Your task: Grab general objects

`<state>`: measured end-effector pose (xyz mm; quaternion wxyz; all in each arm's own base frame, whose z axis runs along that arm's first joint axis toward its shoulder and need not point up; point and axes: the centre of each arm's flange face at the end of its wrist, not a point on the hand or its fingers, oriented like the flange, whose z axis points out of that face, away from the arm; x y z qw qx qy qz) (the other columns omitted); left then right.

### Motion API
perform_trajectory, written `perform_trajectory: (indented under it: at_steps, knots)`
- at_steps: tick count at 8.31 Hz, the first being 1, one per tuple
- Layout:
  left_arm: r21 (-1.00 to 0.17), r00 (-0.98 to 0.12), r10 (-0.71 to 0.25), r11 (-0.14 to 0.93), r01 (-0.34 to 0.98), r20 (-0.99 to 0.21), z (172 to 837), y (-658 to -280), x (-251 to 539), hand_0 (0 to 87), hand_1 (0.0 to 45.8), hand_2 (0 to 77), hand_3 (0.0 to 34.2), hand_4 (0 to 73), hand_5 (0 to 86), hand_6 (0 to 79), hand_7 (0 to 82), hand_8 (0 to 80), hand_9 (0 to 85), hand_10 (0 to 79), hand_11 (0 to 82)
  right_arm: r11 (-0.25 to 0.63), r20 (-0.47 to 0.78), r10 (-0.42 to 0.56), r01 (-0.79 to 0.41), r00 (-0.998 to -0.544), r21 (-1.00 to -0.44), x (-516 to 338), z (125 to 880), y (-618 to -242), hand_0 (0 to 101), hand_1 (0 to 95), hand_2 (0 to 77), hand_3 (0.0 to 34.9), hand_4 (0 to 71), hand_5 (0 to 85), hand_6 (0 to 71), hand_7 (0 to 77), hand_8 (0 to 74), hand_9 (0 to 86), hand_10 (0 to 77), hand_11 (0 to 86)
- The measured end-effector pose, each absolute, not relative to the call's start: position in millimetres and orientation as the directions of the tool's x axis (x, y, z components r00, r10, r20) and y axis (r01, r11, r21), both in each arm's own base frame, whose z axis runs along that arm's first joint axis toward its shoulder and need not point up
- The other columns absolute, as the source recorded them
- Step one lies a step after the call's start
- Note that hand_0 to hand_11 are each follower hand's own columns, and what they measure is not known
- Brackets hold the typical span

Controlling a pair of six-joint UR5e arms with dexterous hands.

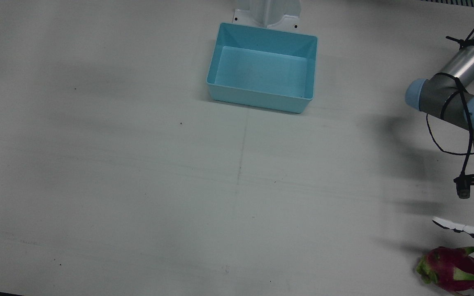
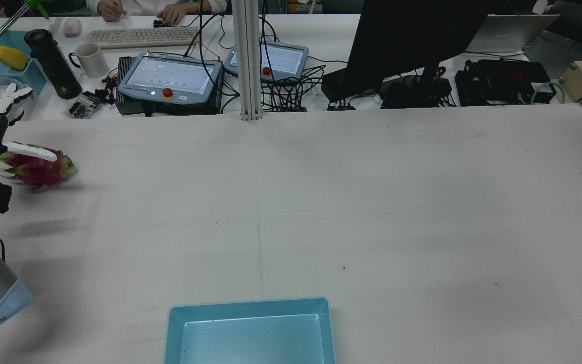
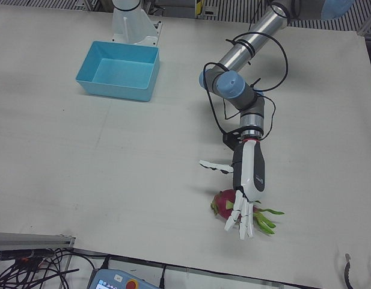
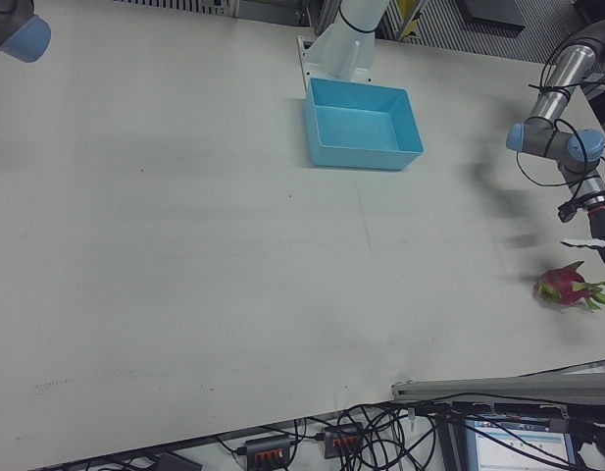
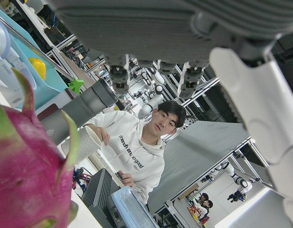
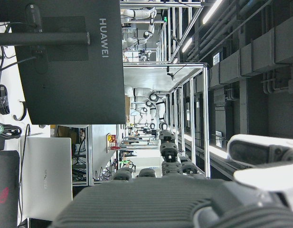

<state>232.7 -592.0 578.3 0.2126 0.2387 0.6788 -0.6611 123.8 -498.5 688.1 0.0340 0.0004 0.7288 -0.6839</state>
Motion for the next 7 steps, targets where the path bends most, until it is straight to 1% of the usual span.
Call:
perform_trajectory:
  at_steps: [7]
  knots:
    - [-0.801,-0.801,0.049,0.018,0.598,-0.596,576.4,-593.1,232.9,48.8,0.0,1.1,0.0,1.1,14.2,0.0,7.1,1.1,0.5,21.3,3.8,0.064,-0.05,-0.046,0.047,-0.998,-0.997,123.8,688.3,-498.5,0,6.5,74.7,0.0,0.0,0.0,0.0,0.0,0.0,0.5,0.0,0.5]
